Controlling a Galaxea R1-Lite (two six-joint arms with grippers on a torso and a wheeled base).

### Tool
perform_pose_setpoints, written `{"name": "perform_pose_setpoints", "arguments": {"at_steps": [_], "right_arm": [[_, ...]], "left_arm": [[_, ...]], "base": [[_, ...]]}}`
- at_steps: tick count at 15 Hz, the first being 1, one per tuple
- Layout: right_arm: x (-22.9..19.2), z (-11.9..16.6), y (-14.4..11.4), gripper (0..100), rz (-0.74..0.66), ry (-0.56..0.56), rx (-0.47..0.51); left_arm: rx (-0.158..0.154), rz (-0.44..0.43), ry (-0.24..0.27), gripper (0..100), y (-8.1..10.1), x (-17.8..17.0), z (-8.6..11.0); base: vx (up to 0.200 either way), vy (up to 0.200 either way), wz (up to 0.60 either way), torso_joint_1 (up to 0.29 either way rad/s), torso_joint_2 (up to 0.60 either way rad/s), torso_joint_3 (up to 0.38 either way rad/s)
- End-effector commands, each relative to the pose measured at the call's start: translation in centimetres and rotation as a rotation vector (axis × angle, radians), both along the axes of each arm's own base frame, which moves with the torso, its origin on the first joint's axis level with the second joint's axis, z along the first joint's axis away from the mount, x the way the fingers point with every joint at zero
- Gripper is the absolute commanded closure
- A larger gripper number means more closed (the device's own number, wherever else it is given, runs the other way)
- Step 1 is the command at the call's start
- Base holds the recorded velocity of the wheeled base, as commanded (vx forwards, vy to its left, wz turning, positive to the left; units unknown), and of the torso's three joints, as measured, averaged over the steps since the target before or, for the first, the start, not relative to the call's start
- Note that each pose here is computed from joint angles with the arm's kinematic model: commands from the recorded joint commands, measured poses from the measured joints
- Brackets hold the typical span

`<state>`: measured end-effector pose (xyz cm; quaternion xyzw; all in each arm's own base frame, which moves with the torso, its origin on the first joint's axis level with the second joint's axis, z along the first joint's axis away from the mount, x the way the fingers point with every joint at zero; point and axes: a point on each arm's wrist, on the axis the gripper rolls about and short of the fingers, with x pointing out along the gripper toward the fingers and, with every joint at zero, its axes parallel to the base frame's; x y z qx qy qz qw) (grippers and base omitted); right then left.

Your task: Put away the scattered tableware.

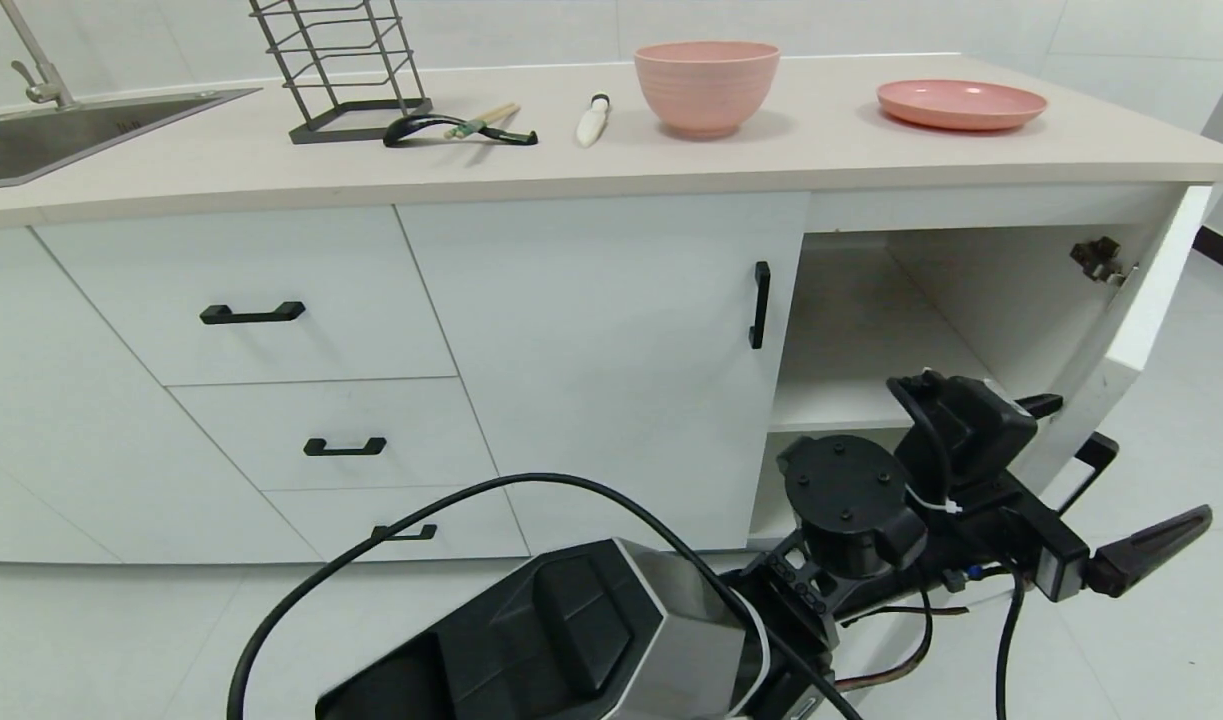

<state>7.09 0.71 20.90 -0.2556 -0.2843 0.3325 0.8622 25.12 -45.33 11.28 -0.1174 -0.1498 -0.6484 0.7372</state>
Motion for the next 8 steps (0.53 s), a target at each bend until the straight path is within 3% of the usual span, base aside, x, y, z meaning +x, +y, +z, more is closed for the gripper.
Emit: {"name": "perform_pose_setpoints", "arguments": {"at_steps": [1,6,8], "right_arm": [[-0.4,0.9,0.1,0,0.000,-0.053,-0.009],[-1.1,3.7,0.2,0,0.000,-0.186,-0.030],[-1.3,4.0,0.2,0,0.000,-0.203,-0.033]], "left_arm": [[0.003,-0.022,0.003,0,-0.6,-1.0,-0.2],[0.015,-0.097,0.009,0,-3.2,-4.1,-1.8],[0.004,-0.107,0.003,0,-3.9,-4.4,-1.8]], "base": [[0.000,0.000,0.00,0.000,0.00,0.000],[0.000,0.000,0.00,0.000,0.00,0.000],[0.000,0.000,0.00,0.000,0.00,0.000]]}}
